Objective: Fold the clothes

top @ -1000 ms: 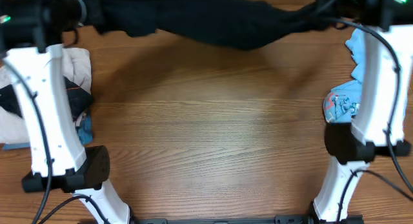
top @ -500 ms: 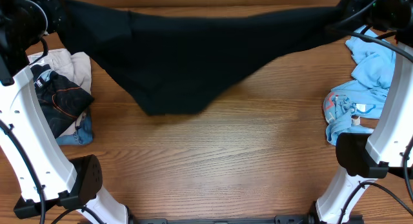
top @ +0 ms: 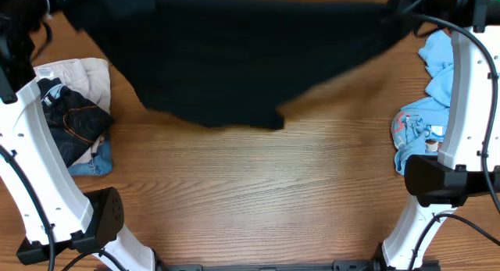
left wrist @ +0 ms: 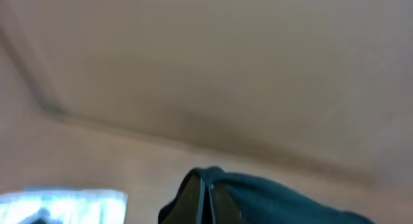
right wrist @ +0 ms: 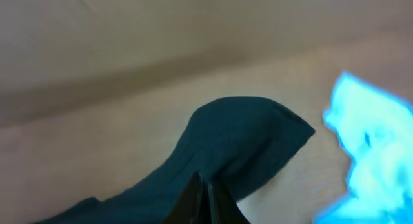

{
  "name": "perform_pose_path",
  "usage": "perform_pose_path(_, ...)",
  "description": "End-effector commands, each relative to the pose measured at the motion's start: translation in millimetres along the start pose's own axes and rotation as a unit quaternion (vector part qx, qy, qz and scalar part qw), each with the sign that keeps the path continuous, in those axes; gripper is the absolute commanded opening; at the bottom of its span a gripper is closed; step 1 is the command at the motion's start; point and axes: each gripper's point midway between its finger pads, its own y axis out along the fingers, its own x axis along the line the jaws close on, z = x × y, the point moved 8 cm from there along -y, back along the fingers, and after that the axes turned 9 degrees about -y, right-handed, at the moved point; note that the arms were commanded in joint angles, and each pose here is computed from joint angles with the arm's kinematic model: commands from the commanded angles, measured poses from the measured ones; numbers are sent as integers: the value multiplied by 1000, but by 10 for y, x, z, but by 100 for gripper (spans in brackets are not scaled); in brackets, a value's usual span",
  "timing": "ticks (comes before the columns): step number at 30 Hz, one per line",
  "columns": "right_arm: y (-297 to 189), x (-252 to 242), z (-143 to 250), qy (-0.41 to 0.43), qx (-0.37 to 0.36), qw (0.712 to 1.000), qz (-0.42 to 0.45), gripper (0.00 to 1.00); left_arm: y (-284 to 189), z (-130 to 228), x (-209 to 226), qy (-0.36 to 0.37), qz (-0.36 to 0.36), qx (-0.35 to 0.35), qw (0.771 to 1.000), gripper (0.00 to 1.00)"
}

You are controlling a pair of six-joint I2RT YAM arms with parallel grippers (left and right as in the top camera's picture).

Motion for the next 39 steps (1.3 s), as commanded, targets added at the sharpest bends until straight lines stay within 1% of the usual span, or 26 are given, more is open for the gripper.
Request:
perform_pose_path(1, -291, 7, -221, -2, -76, 997, -1, 6, -55, -224, -112, 7, 35, -65, 997, 4)
perform_pose_path(3, -297, -7, -233, 0, -80, 997, 7, 7, -66, -270, -162, 11, 56, -77, 995, 4)
perform_pose_path(5, -277, -13, -150, 0, -55, 998, 8, 10, -60, -198, -222, 13, 84, -51, 995, 4)
perform_pose_path(6, -250, -19, -87, 1, -34, 999, 10, 16, -55, -132, -233, 13, 93, -29, 995, 4)
perform_pose_path(7, -225, -26, 7, 1, -5, 1000, 12, 25, -46, -30, -246, 12, 103, 3, 995, 4)
perform_pose_path(8, -173, -36, 107, 0, 28, 1000, 15, 30, -22, 78, -244, 10, 106, 36, 994, 4)
perform_pose_path(10, -76, -57, 299, 2, 91, 996, 21, 30, 61, 344, -246, 13, 110, 112, 988, 4)
perform_pose_path(12, 16, -86, 469, -2, 147, 989, 32, 30, 177, 583, -254, 20, 105, 173, 979, 4)
perform_pose_path(15, 217, -120, 656, -2, 203, 978, 42, 29, 417, 1049, -280, 30, 93, 285, 953, 4)
perform_pose_path(17, 351, -130, 774, -1, 234, 971, 42, 29, 559, 1353, -293, 40, 86, 354, 930, 4)
perform_pose_path(18, 448, -108, 855, 3, 253, 967, 27, 29, 699, 1653, -283, 53, 78, 418, 903, 4)
perform_pose_path(20, 561, -32, 932, 3, 267, 964, -1, 28, 853, 1986, -233, 64, 55, 484, 871, 4)
perform_pose_path(23, 683, 134, 979, -19, 268, 962, -51, 28, 1059, 2379, -142, 72, 19, 545, 835, 4)
perform_pose_path(25, 743, 253, 968, -30, 256, 964, -62, 28, 1134, 2571, -79, 74, 1, 574, 815, 4)
perform_pose_path(27, 804, 411, 916, -46, 231, 969, -75, 28, 1182, 2708, 22, 76, -33, 592, 801, 4)
perform_pose_path(28, 847, 591, 850, -60, 201, 973, -98, 30, 1191, 2783, 106, 78, -65, 601, 793, 4)
perform_pose_path(30, 917, 833, 761, -81, 160, 976, -120, 36, 1191, 2850, 178, 82, -90, 609, 784, 4)
perform_pose_path(32, 977, 1063, 704, -109, 127, 976, -139, 40, 1174, 2912, 177, 74, -83, 621, 776, 4)
perform_pose_path(33, 1031, 1176, 694, -118, 115, 975, -146, 48, 1159, 2951, 148, 69, -67, 630, 771, 4)
perform_pose_path(34, 1071, 1283, 684, -125, 103, 975, -154, 52, 1134, 2995, 102, 67, -44, 640, 764, 4)
perform_pose_path(36, 1197, 1451, 708, -136, 92, 972, -166, 54, 1095, 3090, 22, 73, -5, 657, 751, 4)
perform_pose_path(39, 1457, 1661, 811, -147, 93, 967, -186, 57, 1053, 3245, -47, 110, 24, 675, 729, 4)
